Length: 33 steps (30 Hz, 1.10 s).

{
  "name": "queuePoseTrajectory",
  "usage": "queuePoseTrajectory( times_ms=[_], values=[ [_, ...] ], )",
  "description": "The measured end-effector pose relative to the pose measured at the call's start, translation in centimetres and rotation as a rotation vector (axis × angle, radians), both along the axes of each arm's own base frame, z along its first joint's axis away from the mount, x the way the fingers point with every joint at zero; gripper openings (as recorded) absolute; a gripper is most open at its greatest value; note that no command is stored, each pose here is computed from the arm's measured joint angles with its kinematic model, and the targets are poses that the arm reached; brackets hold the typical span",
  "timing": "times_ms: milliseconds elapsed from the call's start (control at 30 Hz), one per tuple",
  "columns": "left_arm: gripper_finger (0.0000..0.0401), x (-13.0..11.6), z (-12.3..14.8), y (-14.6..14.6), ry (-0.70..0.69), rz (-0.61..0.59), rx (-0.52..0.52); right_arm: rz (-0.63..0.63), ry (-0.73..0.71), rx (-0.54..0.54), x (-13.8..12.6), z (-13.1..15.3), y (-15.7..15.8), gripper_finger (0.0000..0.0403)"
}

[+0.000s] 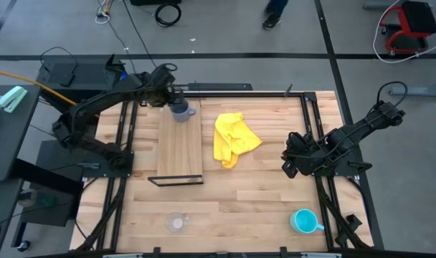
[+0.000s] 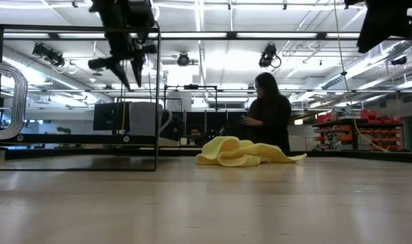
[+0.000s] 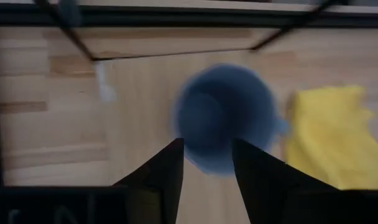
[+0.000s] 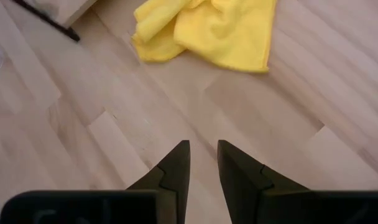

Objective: Stack small to large cups/mugs on shelf
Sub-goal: Put the blue mug on the shelf

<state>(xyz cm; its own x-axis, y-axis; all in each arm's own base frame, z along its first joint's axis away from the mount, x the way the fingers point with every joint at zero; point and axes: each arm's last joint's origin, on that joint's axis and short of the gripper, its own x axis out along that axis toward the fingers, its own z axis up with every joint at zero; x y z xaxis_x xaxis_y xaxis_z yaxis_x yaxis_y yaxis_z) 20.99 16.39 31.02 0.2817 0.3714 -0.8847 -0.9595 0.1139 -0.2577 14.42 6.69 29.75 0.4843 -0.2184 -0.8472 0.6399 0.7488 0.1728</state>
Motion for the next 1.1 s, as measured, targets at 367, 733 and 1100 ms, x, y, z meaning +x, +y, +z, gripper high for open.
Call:
queuePoseTrajectory(
  times_ms=[367,733,1100],
  values=[
    [0.0133,2.0,4.2,-7.0,-0.304,-0.292,0.08,0.099,0.227,0.339,-1.1,-0.4,1.3,0.0089],
    [0.0133,4.0,4.2,-13.0,-0.339,-0.543,0.053,0.07,0.415,0.4,-4.7,-1.5,6.5,0.0104],
    [0.0129,4.1,4.2,-13.8,-0.333,-0.583,0.059,0.038,0.483,0.332,-4.1,-5.0,11.9,0.0132]
  ],
)
